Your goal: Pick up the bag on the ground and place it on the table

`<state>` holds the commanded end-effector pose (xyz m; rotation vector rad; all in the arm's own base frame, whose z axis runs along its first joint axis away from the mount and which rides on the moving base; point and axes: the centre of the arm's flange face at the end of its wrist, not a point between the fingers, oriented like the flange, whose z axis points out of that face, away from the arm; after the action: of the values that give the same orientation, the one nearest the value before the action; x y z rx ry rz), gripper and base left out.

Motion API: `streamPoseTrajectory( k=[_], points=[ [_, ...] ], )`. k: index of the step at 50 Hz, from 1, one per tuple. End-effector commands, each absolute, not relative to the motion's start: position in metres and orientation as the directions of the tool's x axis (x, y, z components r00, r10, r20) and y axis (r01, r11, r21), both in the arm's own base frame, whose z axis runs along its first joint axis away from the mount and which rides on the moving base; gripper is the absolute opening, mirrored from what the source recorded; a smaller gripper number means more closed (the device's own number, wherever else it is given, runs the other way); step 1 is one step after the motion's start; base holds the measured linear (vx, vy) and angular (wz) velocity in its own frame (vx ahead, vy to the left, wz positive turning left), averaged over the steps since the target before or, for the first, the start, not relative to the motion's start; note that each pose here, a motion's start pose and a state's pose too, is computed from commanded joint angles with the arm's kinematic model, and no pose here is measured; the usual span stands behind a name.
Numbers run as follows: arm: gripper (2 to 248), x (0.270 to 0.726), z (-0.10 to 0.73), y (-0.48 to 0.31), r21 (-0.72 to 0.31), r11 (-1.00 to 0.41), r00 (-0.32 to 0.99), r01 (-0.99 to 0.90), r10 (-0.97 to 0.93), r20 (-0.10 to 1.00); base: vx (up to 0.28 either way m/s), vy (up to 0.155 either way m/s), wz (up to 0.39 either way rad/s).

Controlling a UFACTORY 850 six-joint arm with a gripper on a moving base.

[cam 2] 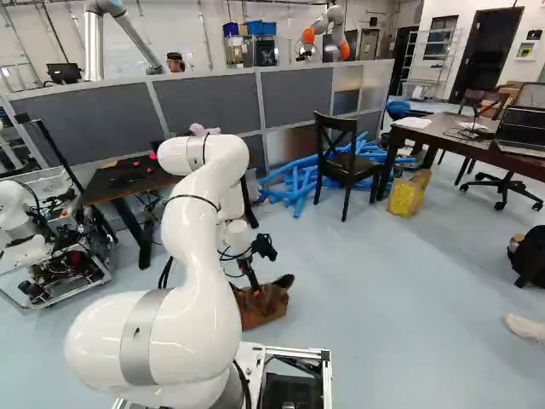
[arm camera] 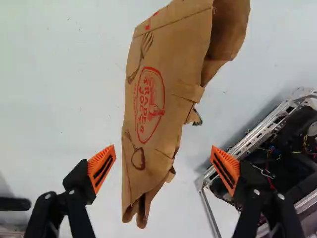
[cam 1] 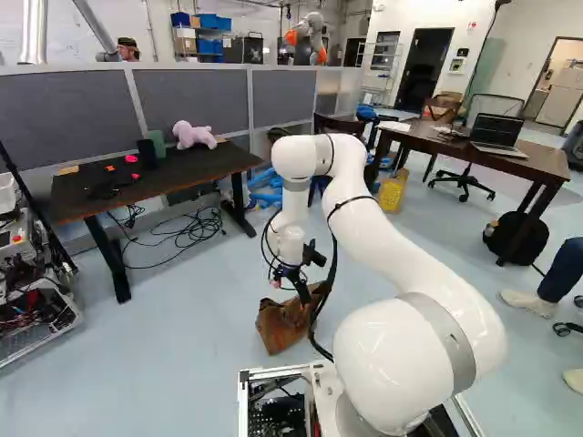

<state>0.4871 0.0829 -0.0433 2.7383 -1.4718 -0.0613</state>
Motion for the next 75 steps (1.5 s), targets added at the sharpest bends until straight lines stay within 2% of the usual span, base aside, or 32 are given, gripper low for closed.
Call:
streamPoseTrajectory(
  k=[27, 60, 61, 65, 66, 70, 71, 75],
  points=[
    [247, 0.490, -0.085, 0.083, 0.065, -0.306, 0.306, -0.950, -0.952, -0.008, 0.000, 0.000, 0.000],
    [247, 0.490, -0.104, 0.083, 0.070, -0.286, 0.286, -0.956, -0.958, -0.007, 0.000, 0.000, 0.000],
    [215, 0.490, -0.104, 0.083, 0.070, -0.286, 0.286, -0.956, -0.958, -0.007, 0.000, 0.000, 0.000],
    [215, 0.490, -0.104, 0.083, 0.070, -0.286, 0.286, -0.956, -0.958, -0.007, 0.000, 0.000, 0.000],
    [178, 0.490, -0.104, 0.083, 0.070, -0.286, 0.286, -0.956, -0.958, -0.007, 0.000, 0.000, 0.000],
    [178, 0.490, -0.104, 0.083, 0.070, -0.286, 0.286, -0.956, -0.958, -0.007, 0.000, 0.000, 0.000],
    [140, 0.490, -0.104, 0.083, 0.070, -0.286, 0.286, -0.956, -0.958, -0.007, 0.000, 0.000, 0.000],
    [140, 0.490, -0.104, 0.083, 0.070, -0.286, 0.286, -0.956, -0.958, -0.007, 0.000, 0.000, 0.000]
  ],
)
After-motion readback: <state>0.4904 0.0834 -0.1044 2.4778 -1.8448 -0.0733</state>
